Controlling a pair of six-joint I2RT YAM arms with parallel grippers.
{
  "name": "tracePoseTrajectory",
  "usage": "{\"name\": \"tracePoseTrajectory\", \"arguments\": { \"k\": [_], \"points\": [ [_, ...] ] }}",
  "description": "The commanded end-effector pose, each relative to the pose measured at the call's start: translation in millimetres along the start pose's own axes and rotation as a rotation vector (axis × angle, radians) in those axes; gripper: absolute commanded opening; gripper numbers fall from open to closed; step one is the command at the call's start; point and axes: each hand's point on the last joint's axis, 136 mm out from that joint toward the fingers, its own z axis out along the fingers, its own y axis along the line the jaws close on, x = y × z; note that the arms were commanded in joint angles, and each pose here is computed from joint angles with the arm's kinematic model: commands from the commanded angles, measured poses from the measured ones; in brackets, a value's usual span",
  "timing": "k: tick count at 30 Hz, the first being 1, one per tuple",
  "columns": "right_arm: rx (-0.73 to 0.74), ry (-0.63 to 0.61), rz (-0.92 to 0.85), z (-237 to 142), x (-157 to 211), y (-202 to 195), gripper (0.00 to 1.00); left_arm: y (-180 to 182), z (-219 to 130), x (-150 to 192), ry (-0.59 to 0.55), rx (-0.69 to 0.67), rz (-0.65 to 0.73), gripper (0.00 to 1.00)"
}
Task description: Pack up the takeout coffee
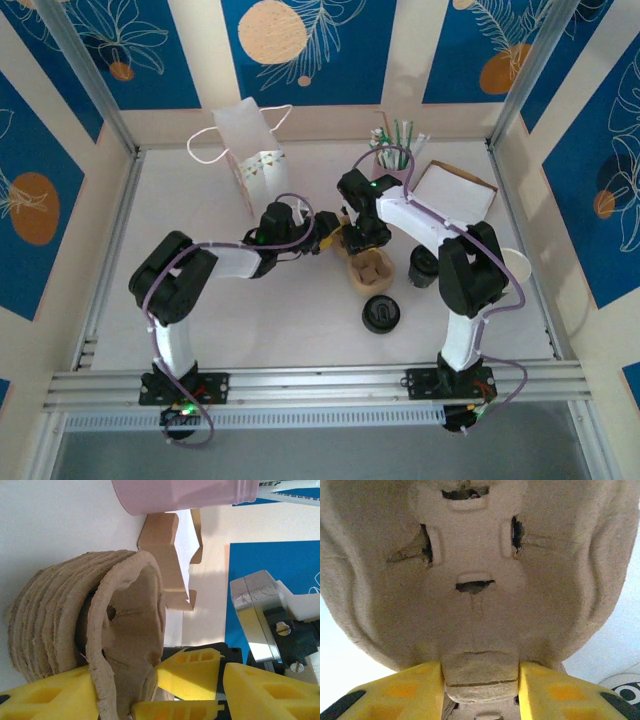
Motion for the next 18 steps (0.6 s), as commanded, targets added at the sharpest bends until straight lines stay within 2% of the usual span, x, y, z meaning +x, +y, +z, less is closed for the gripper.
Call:
{"name": "tracePoseTrajectory", "arguments": {
  "k": [1,18],
  "points": [
    [-0.021,-0.005,0.013,-4.8,-1.9,4.7,0.38,6.2,2.7,6.3,0.018,0.001,-0.002,0.64],
    [-0.051,-0.08,0.029,-31.8,-7.4,8.1,0.35,9.0,2.6,6.6,0.015,-0.006,-0.001,0.64]
  ]
}}
